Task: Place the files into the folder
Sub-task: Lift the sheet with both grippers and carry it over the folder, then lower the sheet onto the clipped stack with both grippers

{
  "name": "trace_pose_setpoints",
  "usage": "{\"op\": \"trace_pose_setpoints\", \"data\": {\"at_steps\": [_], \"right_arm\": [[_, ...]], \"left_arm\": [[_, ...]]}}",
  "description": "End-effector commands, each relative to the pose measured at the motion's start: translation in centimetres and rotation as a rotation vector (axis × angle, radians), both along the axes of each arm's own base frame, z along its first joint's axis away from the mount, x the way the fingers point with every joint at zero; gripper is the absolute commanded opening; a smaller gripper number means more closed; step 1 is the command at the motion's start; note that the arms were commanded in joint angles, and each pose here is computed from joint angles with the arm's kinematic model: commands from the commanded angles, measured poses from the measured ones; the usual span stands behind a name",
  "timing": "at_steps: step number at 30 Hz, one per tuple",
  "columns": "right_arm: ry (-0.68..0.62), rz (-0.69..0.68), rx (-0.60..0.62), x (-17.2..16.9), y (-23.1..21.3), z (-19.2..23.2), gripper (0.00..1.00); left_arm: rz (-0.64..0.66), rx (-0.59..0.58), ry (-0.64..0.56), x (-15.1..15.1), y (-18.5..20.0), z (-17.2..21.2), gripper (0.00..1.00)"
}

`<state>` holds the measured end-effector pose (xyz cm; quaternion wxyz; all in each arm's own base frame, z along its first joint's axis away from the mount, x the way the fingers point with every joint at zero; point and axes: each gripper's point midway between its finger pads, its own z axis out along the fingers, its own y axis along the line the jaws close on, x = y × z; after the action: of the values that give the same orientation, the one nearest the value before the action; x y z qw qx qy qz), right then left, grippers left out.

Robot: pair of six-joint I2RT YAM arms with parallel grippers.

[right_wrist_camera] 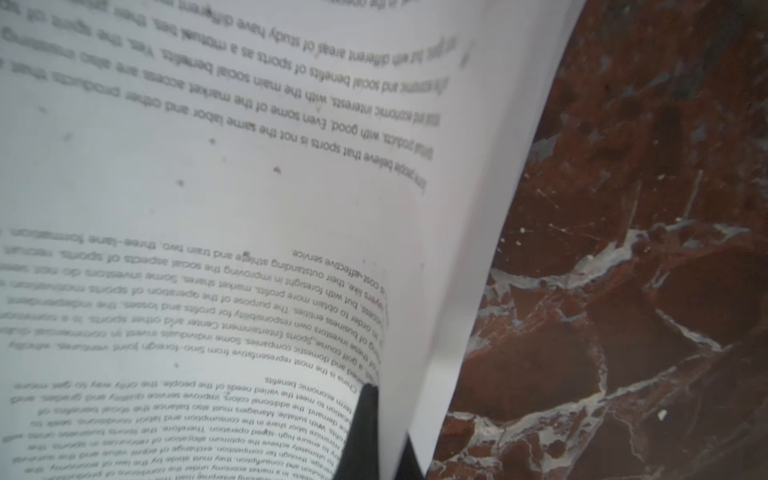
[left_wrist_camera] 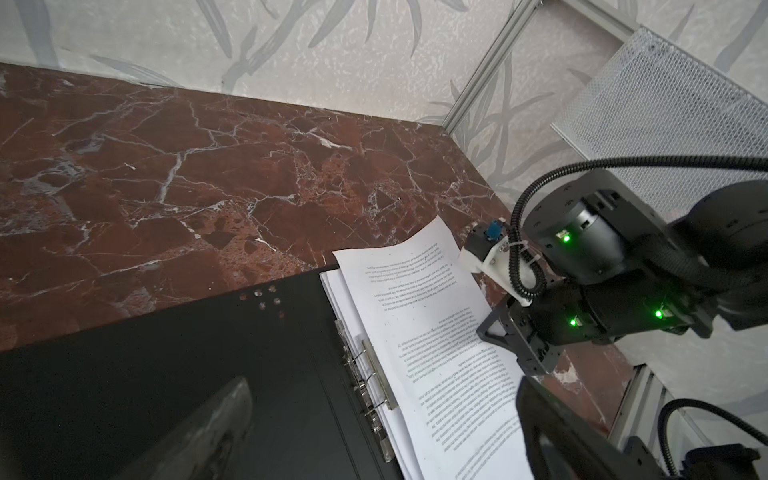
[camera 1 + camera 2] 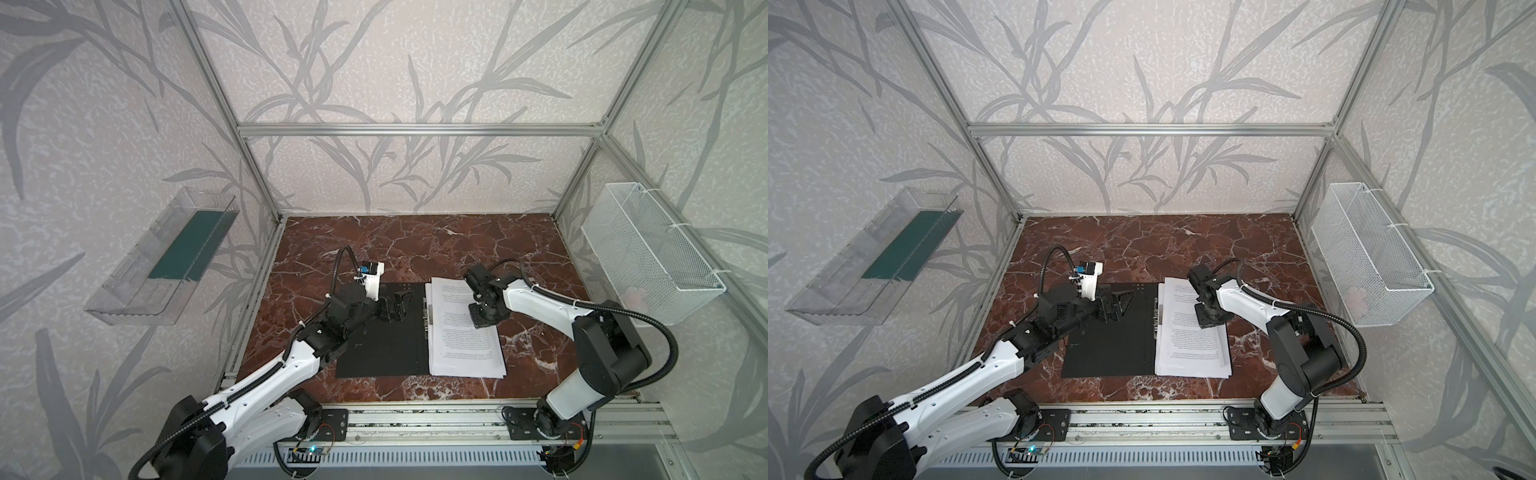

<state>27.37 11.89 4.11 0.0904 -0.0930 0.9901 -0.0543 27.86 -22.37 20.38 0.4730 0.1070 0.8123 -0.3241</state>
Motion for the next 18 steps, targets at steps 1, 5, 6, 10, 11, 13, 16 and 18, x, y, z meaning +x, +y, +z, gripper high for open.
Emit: {"op": "trace_pose_setpoints", "data": {"at_steps": [1,5,6,10,11,13,16,18], "right_arm": [[-0.033,0.009,-0.037,0.2,-0.7,1.0,0.0],[-0.026,0.024,-0.053,0.4,-0.8,2.0,0.0],[-0.014,0.029,-0.045,0.3,-0.6,1.9,0.0],[0.005,0.046,-0.008,-0.2,0.3,1.5,0.0],[0.004,0.047,-0.004,-0.3,0.4,1.5,0.0],[0.006,0.049,0.018,-0.4,0.7,1.3,0.0],[0.009,0.05,0.051,-0.4,1.3,1.3,0.0],[0.011,0.046,0.064,-0.4,1.5,1.4,0.0]], "left_arm": [[-0.072,0.017,-0.097,-0.2,-0.6,0.7,0.99],[-0.075,0.029,-0.096,0.0,-0.5,-0.1,0.99],[-0.076,0.032,-0.089,0.1,-0.5,-0.3,0.99],[-0.093,0.025,-0.064,0.3,-0.8,-1.1,0.99],[-0.099,0.022,-0.061,0.4,-0.9,-1.2,0.99],[-0.1,0.018,-0.054,0.5,-1.0,-1.3,0.99],[-0.11,0.021,-0.034,0.6,-1.2,-1.8,0.99],[-0.108,0.019,-0.028,0.8,-1.3,-2.0,0.99]]}}
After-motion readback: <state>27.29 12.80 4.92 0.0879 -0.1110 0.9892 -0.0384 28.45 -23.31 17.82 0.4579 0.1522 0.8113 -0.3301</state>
